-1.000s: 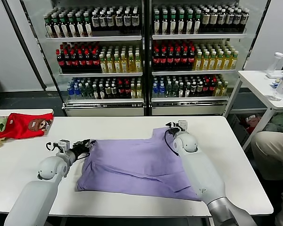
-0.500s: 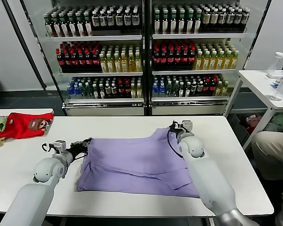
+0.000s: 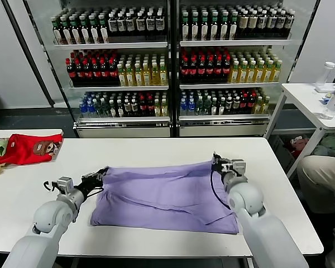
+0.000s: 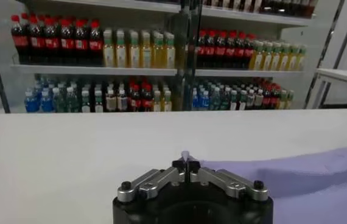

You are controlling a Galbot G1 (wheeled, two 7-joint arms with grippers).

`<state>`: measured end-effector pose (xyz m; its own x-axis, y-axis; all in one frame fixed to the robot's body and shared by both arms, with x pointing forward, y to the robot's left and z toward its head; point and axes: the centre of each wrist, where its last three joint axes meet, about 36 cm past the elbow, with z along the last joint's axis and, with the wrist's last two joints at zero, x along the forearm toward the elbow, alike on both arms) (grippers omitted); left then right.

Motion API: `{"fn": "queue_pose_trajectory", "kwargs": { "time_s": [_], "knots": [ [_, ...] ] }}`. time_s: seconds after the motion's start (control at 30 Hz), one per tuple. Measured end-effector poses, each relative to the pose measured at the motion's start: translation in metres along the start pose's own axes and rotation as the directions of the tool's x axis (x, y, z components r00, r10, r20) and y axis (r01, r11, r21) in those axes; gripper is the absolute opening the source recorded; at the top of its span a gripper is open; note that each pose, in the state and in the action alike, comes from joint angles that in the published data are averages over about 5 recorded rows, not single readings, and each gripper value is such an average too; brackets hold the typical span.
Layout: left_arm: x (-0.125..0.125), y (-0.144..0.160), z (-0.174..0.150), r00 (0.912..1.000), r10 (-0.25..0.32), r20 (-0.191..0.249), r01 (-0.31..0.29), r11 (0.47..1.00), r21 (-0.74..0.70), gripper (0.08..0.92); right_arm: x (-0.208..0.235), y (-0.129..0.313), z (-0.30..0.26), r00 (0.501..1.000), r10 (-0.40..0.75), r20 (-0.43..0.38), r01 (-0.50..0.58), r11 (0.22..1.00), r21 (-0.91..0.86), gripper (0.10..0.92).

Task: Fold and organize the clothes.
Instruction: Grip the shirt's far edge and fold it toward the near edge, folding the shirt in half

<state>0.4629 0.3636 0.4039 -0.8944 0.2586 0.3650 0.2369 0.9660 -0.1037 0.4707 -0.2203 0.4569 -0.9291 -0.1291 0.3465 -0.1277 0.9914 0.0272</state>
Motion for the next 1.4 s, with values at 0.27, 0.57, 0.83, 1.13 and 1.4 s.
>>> {"fn": "queue_pose_trajectory", "kwargs": {
  "time_s": [0.27, 0.57, 0.83, 1.13, 1.4],
  "knots": [
    [0.022, -0.004, 0.010, 1.0000, -0.001, 0.009, 0.001, 1.000, 0.002, 0.087, 0.033, 0.007, 0.014, 1.000, -0.015, -0.006, 0.016, 1.000, 0.020, 0.111],
    [0.038, -0.013, 0.022, 1.0000, 0.007, 0.005, -0.007, 1.000, 0.000, 0.087, 0.046, 0.010, 0.029, 1.000, -0.009, -0.025, 0.010, 0.999, 0.038, 0.111],
    [0.044, -0.014, 0.026, 1.0000, 0.003, 0.000, -0.003, 1.000, -0.007, 0.087, 0.057, 0.011, 0.034, 0.999, -0.003, -0.037, 0.005, 0.999, 0.051, 0.111],
    [0.047, -0.014, 0.026, 0.9998, 0.017, -0.006, -0.017, 1.000, -0.013, 0.087, 0.073, 0.012, 0.036, 0.999, 0.004, -0.038, -0.001, 0.998, 0.057, 0.111],
    [0.049, -0.011, 0.025, 0.9996, 0.023, -0.019, -0.023, 1.000, -0.019, 0.087, 0.083, 0.012, 0.036, 0.999, 0.010, -0.039, -0.008, 0.999, 0.054, 0.111]
  ]
}}
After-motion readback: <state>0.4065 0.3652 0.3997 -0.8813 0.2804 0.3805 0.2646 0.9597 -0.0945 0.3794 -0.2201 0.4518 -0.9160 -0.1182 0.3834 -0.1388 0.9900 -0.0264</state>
